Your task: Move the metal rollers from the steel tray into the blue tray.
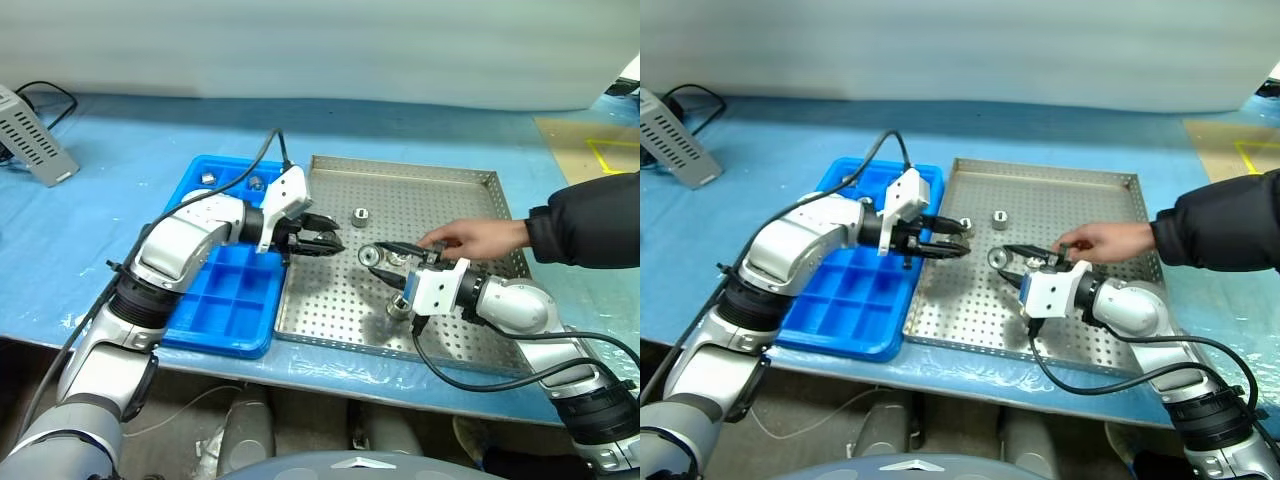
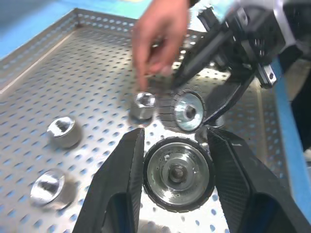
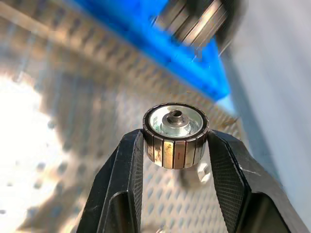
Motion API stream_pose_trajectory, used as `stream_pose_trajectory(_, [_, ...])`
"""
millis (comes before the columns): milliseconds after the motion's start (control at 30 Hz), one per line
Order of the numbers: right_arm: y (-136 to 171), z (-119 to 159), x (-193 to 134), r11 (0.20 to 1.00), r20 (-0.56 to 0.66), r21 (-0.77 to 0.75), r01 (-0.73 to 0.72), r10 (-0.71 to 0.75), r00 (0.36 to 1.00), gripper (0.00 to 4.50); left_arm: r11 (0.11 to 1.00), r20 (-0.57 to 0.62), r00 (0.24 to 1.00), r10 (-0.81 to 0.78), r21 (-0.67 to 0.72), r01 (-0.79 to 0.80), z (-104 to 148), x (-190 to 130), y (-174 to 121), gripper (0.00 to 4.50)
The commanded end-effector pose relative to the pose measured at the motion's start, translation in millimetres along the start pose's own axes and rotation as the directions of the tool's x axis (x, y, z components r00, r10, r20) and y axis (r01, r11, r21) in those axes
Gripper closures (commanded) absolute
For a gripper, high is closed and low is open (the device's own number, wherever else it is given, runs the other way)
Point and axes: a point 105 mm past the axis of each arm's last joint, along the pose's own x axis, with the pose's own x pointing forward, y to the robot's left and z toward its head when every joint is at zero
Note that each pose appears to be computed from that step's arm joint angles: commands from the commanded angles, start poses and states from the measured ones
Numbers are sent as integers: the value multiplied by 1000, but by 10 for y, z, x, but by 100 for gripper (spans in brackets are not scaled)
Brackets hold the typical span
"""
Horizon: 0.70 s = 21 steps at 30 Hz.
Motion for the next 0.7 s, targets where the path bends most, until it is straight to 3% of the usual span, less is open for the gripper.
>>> stream_pose_trajectory(33, [-18, 112, 12, 998, 48, -62, 32, -29, 998, 291, 1000, 30, 1000, 2, 25, -3, 97, -18, -19, 270])
stream_pose_trajectory(200, [-296, 75, -61, 980, 74, 125, 156, -166, 983, 291, 1000, 35, 999, 9, 20, -10, 94, -21, -13, 270])
stream_pose_trajectory(367, [-373, 5, -96, 941, 71, 304, 145, -175, 982, 291, 1000, 27, 999, 19, 15, -20, 59, -26, -8, 270])
stream_pose_trajectory(500, [-172, -130, -38, 698, 106, 715, 44, -171, 980, 291, 1000, 25, 1000, 17, 10, -17, 46, -12, -20, 270])
stream_pose_trajectory(633, [-276, -370, -109, 518, 17, 848, 117, -247, 969, 291, 1000, 24, 1000, 14, 10, -14, 42, 5, -32, 270])
stream_pose_trajectory(700, [-320, -378, -108, 437, 57, 897, 65, -261, 964, 291, 1000, 24, 1000, 13, 8, -13, 38, 5, -35, 270])
